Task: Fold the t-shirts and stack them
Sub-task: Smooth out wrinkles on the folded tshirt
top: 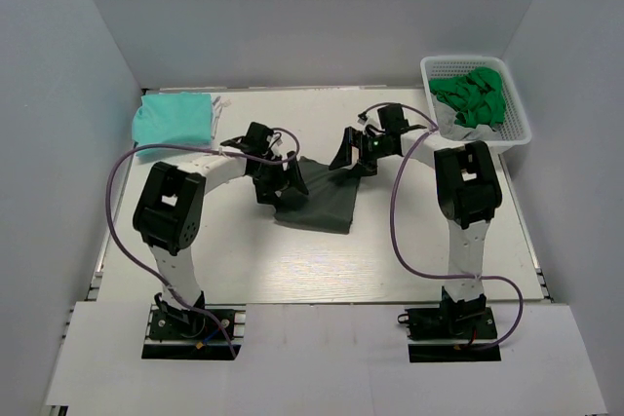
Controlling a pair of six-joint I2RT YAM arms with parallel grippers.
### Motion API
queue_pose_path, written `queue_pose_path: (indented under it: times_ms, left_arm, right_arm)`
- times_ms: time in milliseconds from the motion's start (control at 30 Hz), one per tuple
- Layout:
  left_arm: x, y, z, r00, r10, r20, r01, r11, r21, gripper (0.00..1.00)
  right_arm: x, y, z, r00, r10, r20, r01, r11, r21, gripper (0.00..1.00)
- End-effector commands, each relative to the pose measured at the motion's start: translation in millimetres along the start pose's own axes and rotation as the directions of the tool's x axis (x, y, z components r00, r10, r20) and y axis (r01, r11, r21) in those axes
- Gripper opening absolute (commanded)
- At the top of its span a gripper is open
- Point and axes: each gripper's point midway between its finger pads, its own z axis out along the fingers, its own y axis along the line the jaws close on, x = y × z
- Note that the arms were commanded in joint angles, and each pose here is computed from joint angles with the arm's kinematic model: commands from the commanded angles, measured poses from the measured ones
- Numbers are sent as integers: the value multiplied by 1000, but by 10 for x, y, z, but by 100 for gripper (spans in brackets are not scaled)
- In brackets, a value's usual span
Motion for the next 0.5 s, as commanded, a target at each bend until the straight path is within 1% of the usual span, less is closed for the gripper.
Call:
queue_pose_path:
  times_ms: [0, 67, 100, 133, 167, 200, 233, 300, 333, 400, 433, 467]
  left_arm:
    - [149, -74, -221, 999, 25, 25, -25, 1000, -10, 100]
    - [74, -144, -343, 995, 50, 82, -48, 999, -25, 100]
    - [-9, -107, -410, 991, 54, 123, -46, 997, -70, 100]
    - [-117, -156, -493, 985, 63, 163, -50, 995, -83, 100]
    - [-189, -158, -540, 980, 67, 188, -48, 993, -106, 100]
    - [-231, -82, -604, 976, 74, 203, -40, 985, -167, 100]
    - [-375, -198, -723, 966, 86, 246, -46, 985, -165, 100]
    - [-495, -193, -821, 954, 118, 275, -59, 975, -213, 100]
    - [-567, -260, -846, 949, 122, 290, -63, 977, -204, 100]
    - [-596, -335, -813, 949, 134, 287, -86, 981, -172, 100]
    - [-662, -400, -765, 945, 137, 297, -97, 984, -147, 100]
    - [-668, -471, -729, 947, 146, 285, -118, 986, -114, 100]
  right_arm:
    - [35, 19, -129, 994, -109, -14, 110, 991, 78, 90]
    - [47, 170, -207, 991, -135, -12, 135, 988, 71, 90]
    - [81, 226, -232, 990, -142, -22, 143, 988, 61, 90]
    - [44, 378, -347, 985, -175, 4, 174, 983, 52, 90]
    - [86, 390, -369, 984, -176, 1, 175, 982, 65, 90]
    - [85, 410, -409, 983, -182, 8, 180, 981, 74, 90]
    - [46, 576, -556, 976, -211, 48, 208, 976, 70, 90]
    - [75, 663, -662, 972, -227, 68, 221, 972, 81, 90]
    - [110, 679, -690, 971, -229, 65, 223, 971, 82, 90]
    - [197, 839, -798, 966, -247, 70, 242, 968, 68, 90]
    - [378, 769, -754, 975, -217, 39, 215, 975, 62, 90]
    - [407, 949, -847, 966, -248, 71, 248, 969, 17, 90]
